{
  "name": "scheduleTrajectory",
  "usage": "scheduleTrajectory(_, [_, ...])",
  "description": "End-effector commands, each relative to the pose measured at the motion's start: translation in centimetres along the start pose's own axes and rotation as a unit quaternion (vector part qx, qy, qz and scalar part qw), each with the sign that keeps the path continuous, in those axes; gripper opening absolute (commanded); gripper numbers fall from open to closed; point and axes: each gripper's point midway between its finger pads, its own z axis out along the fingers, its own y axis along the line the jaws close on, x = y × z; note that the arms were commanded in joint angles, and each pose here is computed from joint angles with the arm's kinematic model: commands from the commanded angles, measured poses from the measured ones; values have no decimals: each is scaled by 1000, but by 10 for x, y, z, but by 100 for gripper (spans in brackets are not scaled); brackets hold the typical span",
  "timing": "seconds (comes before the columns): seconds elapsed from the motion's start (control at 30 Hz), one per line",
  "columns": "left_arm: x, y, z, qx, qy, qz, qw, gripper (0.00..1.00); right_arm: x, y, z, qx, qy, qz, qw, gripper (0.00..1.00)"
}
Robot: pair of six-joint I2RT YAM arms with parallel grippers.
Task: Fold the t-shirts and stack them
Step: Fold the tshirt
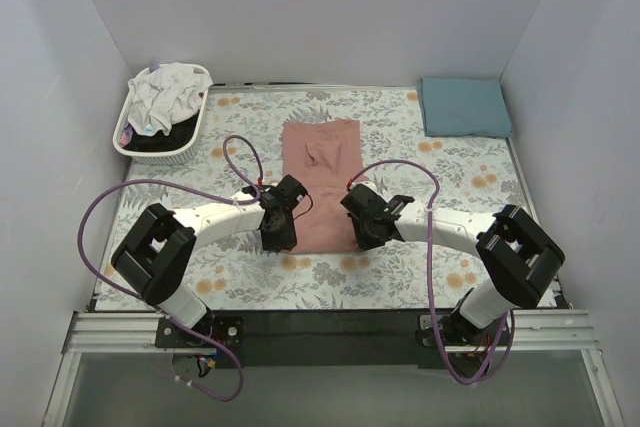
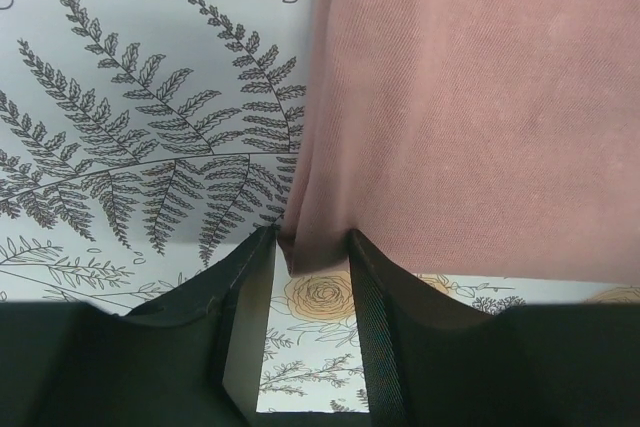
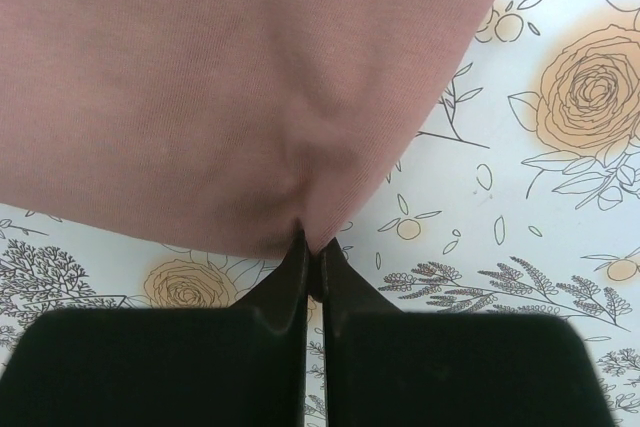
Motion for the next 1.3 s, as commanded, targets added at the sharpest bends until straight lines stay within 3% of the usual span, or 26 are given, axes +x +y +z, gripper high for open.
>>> scheduleTrajectory(0.0, [16, 8, 6, -24, 19, 1, 1000, 34, 44, -23, 8, 44, 73, -29, 996, 1])
scheduleTrajectory(0.2, [25, 18, 9, -46, 24, 2, 999, 36, 44, -22, 9, 41, 74, -32, 996, 1])
scheduleTrajectory(0.4, [22, 24, 12, -65, 16, 7, 998, 30, 45, -20, 11, 40, 78, -37, 995, 1])
scheduleTrajectory(0.5, [20, 25, 15, -72, 16, 9, 997, 24, 46, -20, 12, 40, 79, -41, 995, 1])
scheduleTrajectory(0.63, [24, 29, 22, -82, 20, 14, 996, 1, 48, -20, 12, 39, 81, -43, 995, 1])
scheduleTrajectory(0.77, [37, 30, 18, -74, 30, 23, 997, 0, 58, -15, 4, 24, 98, -53, 993, 1])
scheduleTrajectory(1.0, [106, 29, -23, -33, 73, 42, 996, 0, 107, 11, -39, -16, 154, -88, 984, 1])
scheduleTrajectory(1.27, [186, 40, -82, -43, 123, 49, 990, 0, 186, 25, -104, -74, 234, -95, 965, 1])
